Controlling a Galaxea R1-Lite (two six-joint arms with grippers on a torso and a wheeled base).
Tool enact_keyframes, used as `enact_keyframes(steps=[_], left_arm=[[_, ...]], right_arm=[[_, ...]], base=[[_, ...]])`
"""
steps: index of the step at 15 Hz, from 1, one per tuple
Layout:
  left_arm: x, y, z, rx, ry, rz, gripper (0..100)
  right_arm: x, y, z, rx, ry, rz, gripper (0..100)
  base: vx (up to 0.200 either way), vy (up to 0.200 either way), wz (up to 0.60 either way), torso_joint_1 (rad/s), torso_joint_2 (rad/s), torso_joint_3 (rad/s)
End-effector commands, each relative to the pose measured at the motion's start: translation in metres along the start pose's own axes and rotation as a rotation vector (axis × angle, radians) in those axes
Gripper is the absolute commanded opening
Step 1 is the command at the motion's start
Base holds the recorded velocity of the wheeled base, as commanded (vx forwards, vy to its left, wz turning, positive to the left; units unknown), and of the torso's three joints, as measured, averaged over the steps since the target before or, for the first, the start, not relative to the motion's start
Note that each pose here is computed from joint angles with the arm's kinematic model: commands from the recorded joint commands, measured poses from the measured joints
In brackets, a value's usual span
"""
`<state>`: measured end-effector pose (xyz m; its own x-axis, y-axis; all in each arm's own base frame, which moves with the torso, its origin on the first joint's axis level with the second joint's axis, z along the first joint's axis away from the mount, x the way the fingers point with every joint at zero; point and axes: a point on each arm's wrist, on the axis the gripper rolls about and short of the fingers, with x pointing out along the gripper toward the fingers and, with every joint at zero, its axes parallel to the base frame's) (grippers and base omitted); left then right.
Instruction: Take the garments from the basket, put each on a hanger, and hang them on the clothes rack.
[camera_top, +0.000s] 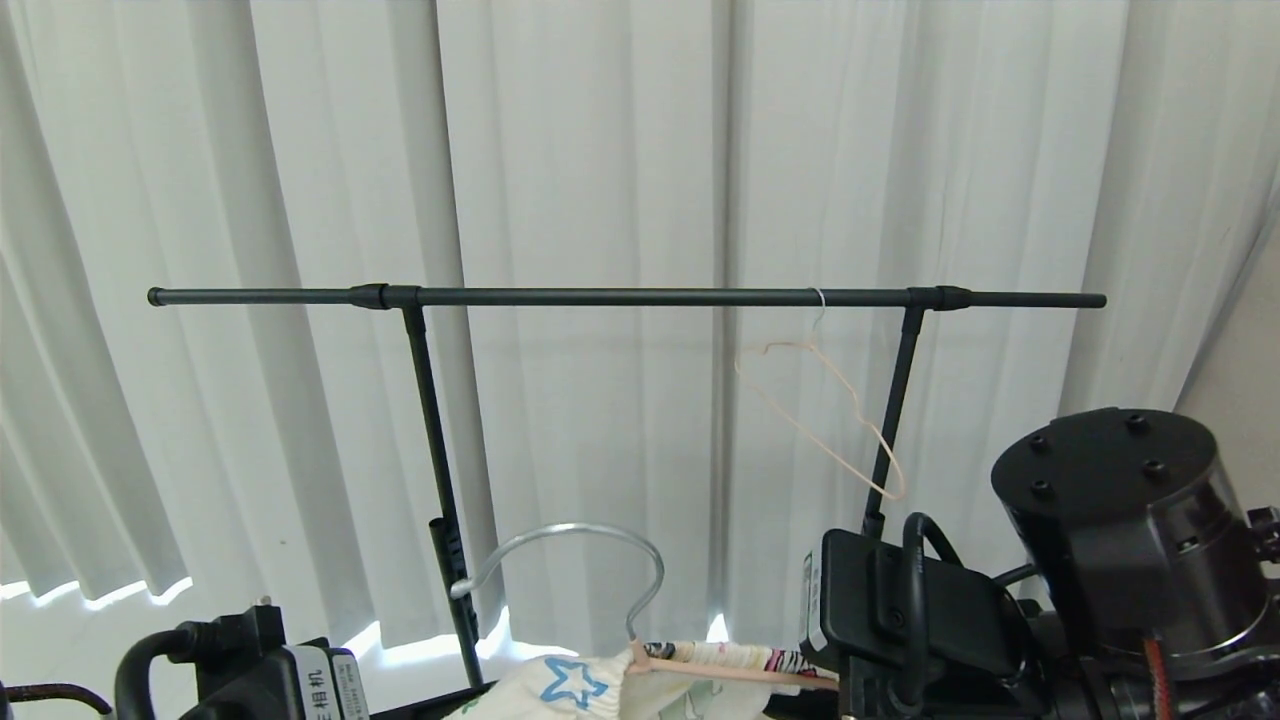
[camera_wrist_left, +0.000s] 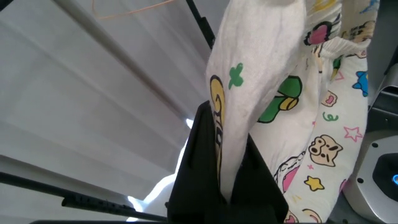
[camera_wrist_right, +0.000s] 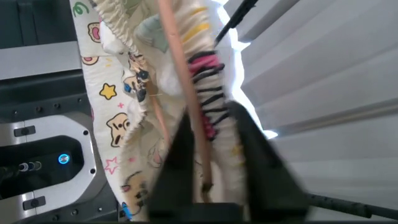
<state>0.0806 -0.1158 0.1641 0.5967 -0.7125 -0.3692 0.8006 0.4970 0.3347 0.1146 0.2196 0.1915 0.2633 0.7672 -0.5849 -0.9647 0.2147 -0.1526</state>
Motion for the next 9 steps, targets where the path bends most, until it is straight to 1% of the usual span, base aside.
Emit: enact_keyframes(steps=[1, 4, 5, 7, 9], left_arm=[[0.000, 0.000, 0.000, 0.000, 0.001, 0.000, 0], [0.000, 0.000, 0.000, 0.000, -0.001, 0.001, 0], [0.000, 0.000, 0.000, 0.000, -0.001, 0.001, 100], [0.000, 0.000, 0.000, -0.001, -0.001, 0.001, 100], [-0.003, 0.001, 0.000, -0.011, -0.010, 0.007, 100]], right_arm=[[0.000, 0.000, 0.000, -0.001, 0.002, -0.013, 0], [0.000, -0.001, 0.001, -0.001, -0.001, -0.042, 0], [-0.001, -0.001, 0.001, -0.003, -0.007, -0.044, 0], [-0.002, -0.002, 0.001, -0.001, -0.011, -0.051, 0], [-0.012, -0.009, -0.001, 0.011, -0.020, -0.102, 0]], base=[[0.000, 0.000, 0.00, 0.000, 0.00, 0.000], [0.000, 0.000, 0.00, 0.000, 0.00, 0.000], [0.000, 0.000, 0.00, 0.000, 0.00, 0.000], [0.000, 0.000, 0.00, 0.000, 0.00, 0.000], [0.000, 0.000, 0.00, 0.000, 0.00, 0.000]])
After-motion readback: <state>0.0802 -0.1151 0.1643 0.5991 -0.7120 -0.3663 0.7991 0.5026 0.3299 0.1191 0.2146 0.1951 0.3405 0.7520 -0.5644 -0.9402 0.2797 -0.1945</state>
